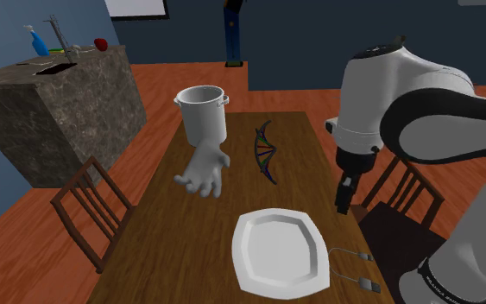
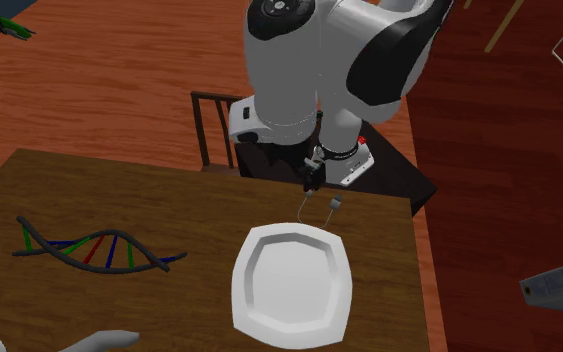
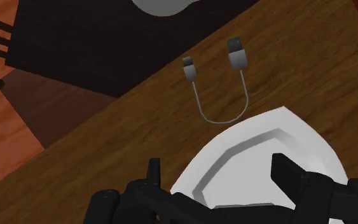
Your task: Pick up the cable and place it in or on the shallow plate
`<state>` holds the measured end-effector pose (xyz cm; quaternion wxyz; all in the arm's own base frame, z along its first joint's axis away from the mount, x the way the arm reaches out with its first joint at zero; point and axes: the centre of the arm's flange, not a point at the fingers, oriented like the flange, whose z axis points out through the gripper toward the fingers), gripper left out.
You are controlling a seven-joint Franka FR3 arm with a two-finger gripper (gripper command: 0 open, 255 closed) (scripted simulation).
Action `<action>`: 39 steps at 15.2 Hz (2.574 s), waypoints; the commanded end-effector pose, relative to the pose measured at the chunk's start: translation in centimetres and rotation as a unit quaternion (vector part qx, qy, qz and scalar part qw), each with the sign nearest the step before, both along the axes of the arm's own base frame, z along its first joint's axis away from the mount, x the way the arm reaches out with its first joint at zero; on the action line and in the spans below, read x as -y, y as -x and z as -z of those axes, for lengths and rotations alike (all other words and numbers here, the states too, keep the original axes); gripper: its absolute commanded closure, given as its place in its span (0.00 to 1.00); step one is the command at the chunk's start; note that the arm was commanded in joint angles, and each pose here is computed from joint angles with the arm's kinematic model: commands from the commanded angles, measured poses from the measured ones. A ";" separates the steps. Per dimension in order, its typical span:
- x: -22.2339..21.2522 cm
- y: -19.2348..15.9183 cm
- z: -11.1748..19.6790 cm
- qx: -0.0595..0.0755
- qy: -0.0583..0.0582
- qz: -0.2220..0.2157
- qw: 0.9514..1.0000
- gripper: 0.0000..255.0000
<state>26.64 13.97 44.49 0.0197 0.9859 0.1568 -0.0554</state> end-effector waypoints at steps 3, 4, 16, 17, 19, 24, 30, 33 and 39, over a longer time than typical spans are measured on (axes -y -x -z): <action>-2.4 2.0 4.4 -0.025 0.013 -0.036 0.999 0.00; -3.0 2.5 5.5 -0.031 0.016 -0.044 0.998 0.00; -6.9 8.4 15.8 -0.084 0.043 -0.119 0.988 0.00; -6.8 8.5 16.3 -0.084 0.043 -0.119 0.988 0.00; -6.6 8.8 17.3 -0.084 0.043 -0.119 0.988 0.00; -6.4 9.0 18.1 -0.084 0.043 -0.119 0.988 0.00; -6.4 9.0 18.1 -0.084 0.043 -0.119 0.988 1.00; -6.5 8.9 18.2 -0.084 0.043 -0.119 0.988 1.00; -6.4 9.0 17.6 -0.084 0.043 -0.119 0.988 1.00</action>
